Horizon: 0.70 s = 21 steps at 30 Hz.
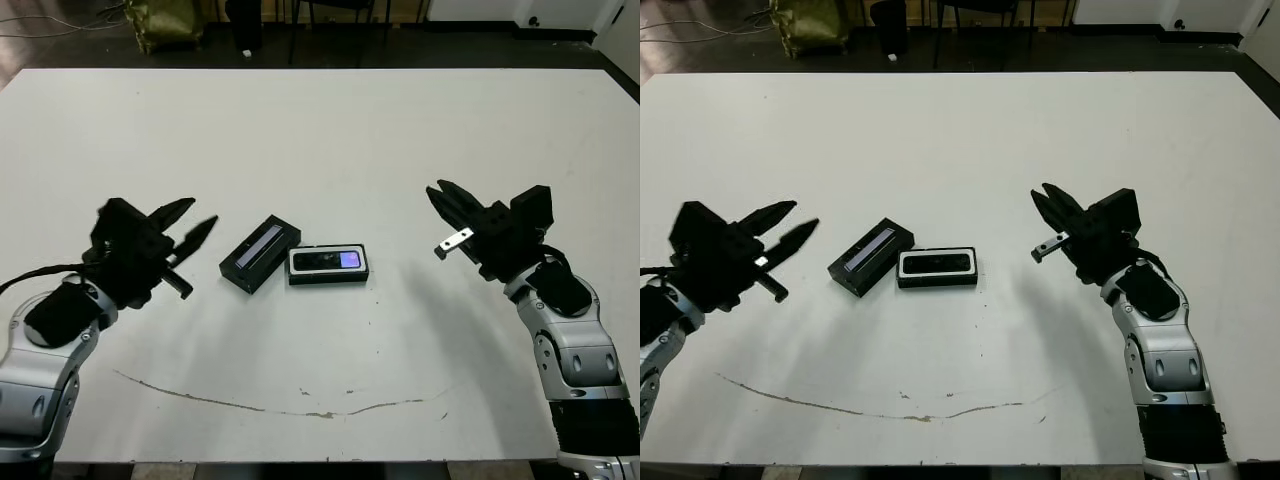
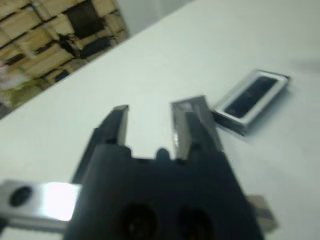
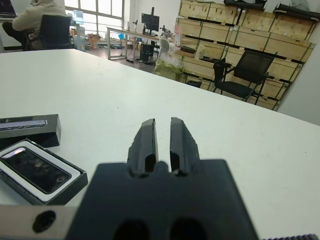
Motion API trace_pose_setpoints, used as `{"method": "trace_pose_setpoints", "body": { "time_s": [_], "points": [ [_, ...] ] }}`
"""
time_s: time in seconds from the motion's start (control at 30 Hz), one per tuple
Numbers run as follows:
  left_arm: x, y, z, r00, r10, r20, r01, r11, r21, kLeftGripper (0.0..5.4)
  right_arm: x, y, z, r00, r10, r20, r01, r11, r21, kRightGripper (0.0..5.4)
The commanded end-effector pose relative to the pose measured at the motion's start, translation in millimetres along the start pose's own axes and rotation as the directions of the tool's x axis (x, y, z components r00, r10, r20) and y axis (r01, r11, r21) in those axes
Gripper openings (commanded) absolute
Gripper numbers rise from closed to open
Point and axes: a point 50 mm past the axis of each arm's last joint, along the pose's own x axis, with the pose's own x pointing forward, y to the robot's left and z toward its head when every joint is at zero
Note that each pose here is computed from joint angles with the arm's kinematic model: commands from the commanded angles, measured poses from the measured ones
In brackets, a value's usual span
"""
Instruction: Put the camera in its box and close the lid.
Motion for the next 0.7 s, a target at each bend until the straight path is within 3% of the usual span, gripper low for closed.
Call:
{"method": "trace_pose_setpoints", "body": {
  "time_s": [0.03,0.23,0.4,0.7],
  "points": [
    [0.9,-2.7,-8.2,0.996,-0.054,-0.072,0.057,0.998,0.040,2.76,-3.1,0.2,-5.2,0.999,-0.004,-0.034,0.004,1.000,0.002,0.00],
    [4.0,-5.5,-11.8,0.990,-0.097,-0.104,0.101,0.994,0.033,4.18,-2.8,1.1,-5.0,0.999,-0.004,-0.034,0.004,1.000,0.006,0.00],
    [4.4,-5.8,-15.5,0.989,-0.105,-0.100,0.094,0.989,-0.110,5.36,-3.0,1.0,-5.9,0.999,-0.005,-0.043,0.005,1.000,0.009,0.00],
    [6.3,-11.1,-24.6,0.991,-0.057,-0.119,0.013,0.938,-0.347,5.39,-2.9,1.2,-7.4,0.999,-0.005,-0.051,0.005,1.000,0.001,0.00]
  ]
}}
